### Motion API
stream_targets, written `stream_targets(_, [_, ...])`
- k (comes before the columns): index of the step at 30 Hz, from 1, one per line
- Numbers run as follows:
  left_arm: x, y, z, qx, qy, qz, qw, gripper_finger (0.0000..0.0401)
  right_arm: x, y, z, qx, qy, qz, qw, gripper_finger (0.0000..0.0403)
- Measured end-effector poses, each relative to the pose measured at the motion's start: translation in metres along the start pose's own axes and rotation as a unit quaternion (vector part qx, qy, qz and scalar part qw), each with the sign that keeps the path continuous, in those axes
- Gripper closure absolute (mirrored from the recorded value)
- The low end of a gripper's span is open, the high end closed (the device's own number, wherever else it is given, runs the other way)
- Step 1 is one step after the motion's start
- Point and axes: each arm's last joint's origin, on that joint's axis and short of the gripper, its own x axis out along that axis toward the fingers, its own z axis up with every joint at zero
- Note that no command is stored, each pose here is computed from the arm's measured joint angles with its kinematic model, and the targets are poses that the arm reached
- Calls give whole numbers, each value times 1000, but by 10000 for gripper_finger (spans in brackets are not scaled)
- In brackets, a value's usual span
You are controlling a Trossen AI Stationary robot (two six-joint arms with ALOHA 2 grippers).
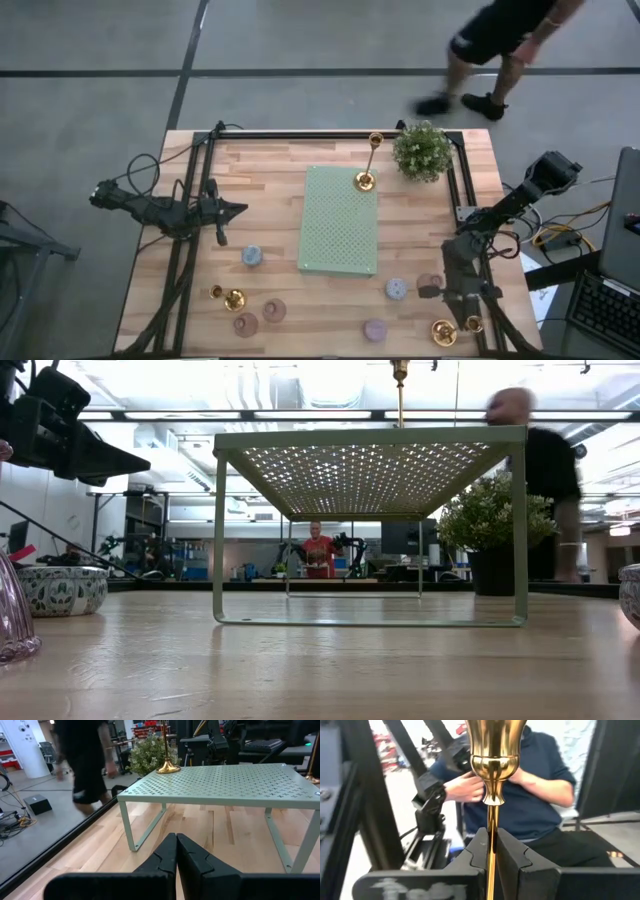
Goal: Pick & Place candle stick holders
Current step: Put the right gold candle holder on the shelf aligned with the other gold candle holder
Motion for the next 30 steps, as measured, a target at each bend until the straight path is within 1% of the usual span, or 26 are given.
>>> stream_targets(6, [0,0,0,0,0,0,1000,387,-1,-2,8,14,-29,-50,998,389])
stream_targets(13, [0,0,0,0,0,0,1000,387,-4,-2,15,33,-58,-111,992,389])
stream_targets(19, [0,0,0,0,0,0,1000,387,-6,-3,19,43,-80,-167,982,390])
stream_targets(24, [0,0,0,0,0,0,1000,387,-8,-3,23,38,-95,-202,974,390])
stream_targets(30, [0,0,0,0,0,0,1000,387,-14,-1,33,34,-131,-250,959,390])
